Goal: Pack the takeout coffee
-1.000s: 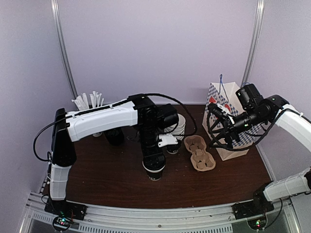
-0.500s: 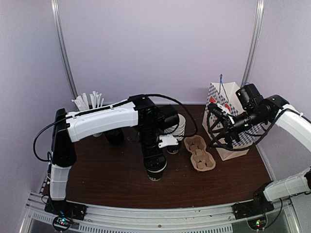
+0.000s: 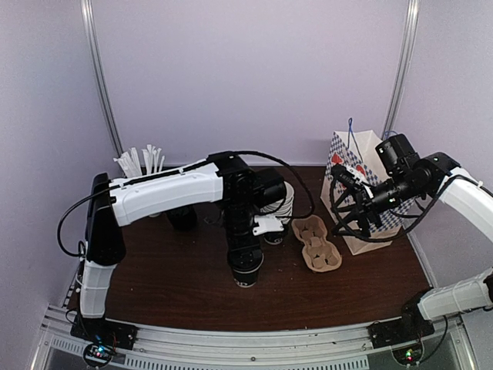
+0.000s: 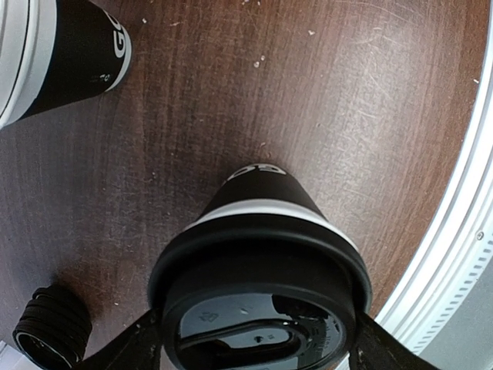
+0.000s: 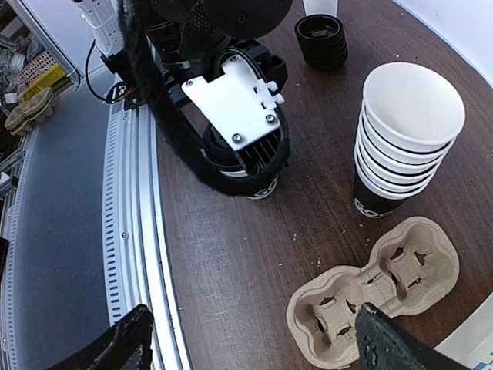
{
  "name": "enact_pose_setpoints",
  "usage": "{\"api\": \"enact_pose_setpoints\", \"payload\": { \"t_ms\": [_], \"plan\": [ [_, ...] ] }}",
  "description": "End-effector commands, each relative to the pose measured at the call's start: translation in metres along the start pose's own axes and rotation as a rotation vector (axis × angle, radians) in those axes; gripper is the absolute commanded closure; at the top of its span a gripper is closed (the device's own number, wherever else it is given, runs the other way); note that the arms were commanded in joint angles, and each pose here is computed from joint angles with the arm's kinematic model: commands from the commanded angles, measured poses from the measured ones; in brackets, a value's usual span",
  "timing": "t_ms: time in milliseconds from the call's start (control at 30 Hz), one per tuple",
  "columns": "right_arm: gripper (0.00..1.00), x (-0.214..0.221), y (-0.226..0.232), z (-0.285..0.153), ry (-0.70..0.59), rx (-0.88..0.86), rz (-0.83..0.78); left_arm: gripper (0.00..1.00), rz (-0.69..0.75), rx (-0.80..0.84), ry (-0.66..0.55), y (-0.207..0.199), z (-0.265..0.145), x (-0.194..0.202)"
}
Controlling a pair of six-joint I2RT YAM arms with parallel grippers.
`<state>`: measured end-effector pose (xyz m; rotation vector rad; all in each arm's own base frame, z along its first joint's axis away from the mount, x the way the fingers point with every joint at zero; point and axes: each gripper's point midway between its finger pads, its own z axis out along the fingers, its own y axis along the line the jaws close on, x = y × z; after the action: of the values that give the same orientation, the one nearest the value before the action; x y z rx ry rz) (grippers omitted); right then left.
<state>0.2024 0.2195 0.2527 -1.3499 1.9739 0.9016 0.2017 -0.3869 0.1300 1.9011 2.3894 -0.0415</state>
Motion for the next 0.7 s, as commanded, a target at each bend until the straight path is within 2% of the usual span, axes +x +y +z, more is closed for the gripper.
{"api": "enact_pose_setpoints", "payload": {
  "t_ms": [0,467,667],
  "plan": [
    [0.1,-0.001,0.001,-0.004,-0.024,0.008,0.0,0.15,0.005,-0.01,-0.029,0.001,-0.006,-0.009],
    [0.1,-0.002,0.001,-0.003,-0.026,0.002,0.001,0.11,0.0,-0.053,-0.076,0.007,-0.024,-0.012],
    [0.11,-0.002,-0.003,0.002,-0.037,-0.001,0.034,0.1,-0.017,-0.12,-0.184,0.015,-0.065,-0.013]
  ]
}}
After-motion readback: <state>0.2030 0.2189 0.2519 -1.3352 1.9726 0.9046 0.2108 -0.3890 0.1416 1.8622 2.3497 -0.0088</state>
